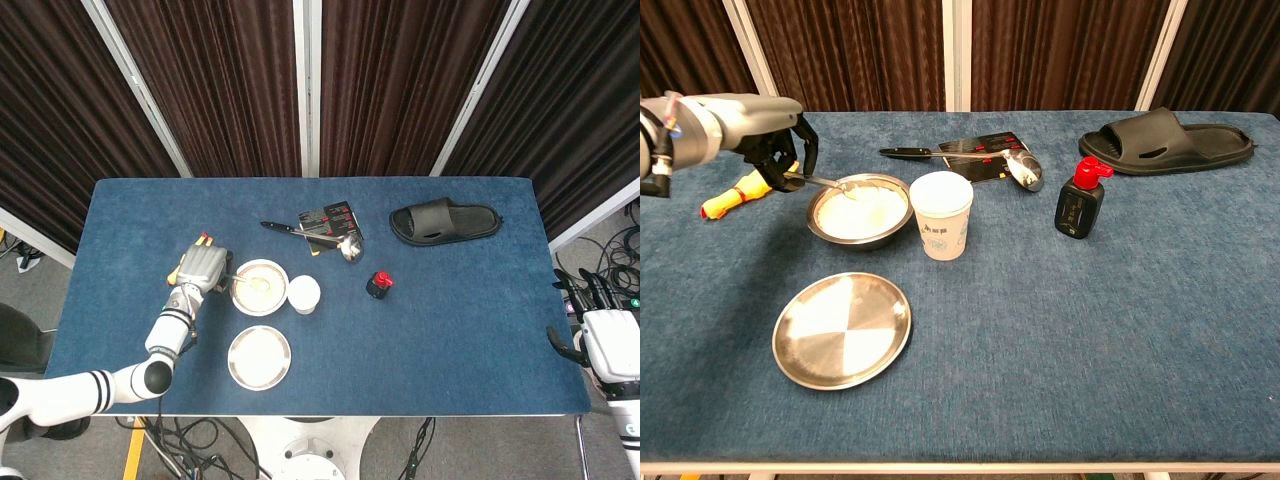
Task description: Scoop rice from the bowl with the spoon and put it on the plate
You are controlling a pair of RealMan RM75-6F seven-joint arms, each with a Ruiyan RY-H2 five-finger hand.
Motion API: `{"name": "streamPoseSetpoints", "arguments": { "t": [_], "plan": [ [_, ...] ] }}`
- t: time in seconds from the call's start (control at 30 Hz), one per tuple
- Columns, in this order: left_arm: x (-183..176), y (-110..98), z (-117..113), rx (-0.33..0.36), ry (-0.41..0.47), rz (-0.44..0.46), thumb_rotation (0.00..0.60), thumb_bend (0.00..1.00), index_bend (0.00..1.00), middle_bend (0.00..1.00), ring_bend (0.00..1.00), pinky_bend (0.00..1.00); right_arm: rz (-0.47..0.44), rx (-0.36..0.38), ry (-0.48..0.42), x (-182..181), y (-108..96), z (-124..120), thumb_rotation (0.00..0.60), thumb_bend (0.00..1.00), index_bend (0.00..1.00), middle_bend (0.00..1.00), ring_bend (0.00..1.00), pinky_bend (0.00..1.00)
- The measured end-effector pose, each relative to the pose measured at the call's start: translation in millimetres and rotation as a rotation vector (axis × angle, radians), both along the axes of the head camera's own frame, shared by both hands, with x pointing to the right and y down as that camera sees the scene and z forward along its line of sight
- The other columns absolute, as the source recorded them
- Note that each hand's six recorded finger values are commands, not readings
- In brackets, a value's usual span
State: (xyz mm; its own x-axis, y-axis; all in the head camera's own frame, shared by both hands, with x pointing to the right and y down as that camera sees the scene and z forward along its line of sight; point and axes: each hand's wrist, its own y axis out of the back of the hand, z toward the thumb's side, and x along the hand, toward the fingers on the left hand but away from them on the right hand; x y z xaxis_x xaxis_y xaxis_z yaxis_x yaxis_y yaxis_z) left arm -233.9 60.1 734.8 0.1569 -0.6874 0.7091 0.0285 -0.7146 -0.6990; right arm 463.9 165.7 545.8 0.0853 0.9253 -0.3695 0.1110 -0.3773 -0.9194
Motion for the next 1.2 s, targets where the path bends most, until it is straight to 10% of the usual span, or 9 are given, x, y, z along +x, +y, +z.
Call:
{"name": "streamPoseSetpoints", "arguments": {
  "t": [0.33, 1.2],
  "plan": [
    [-14.1, -8.7, -8.0, -0.058, 0.1, -0.073, 0.6, 0.54, 0.64, 0.91, 0.88, 1.0, -0.001, 0.0, 0.003, -0.9, -1.0, -0.5, 0.6, 0.27, 0.06, 0.23, 0.0, 0.07],
    [82.9, -20.1, -44.8, 0.026, 0.053, 0.165, 0.6, 0.54, 0.64, 0.91, 0.88, 1.0, -0.021, 0.051, 0.031, 1.6, -23.1, -14.6, 0.6, 0.27, 0.06, 0.23, 0.0, 0.07]
  ]
}}
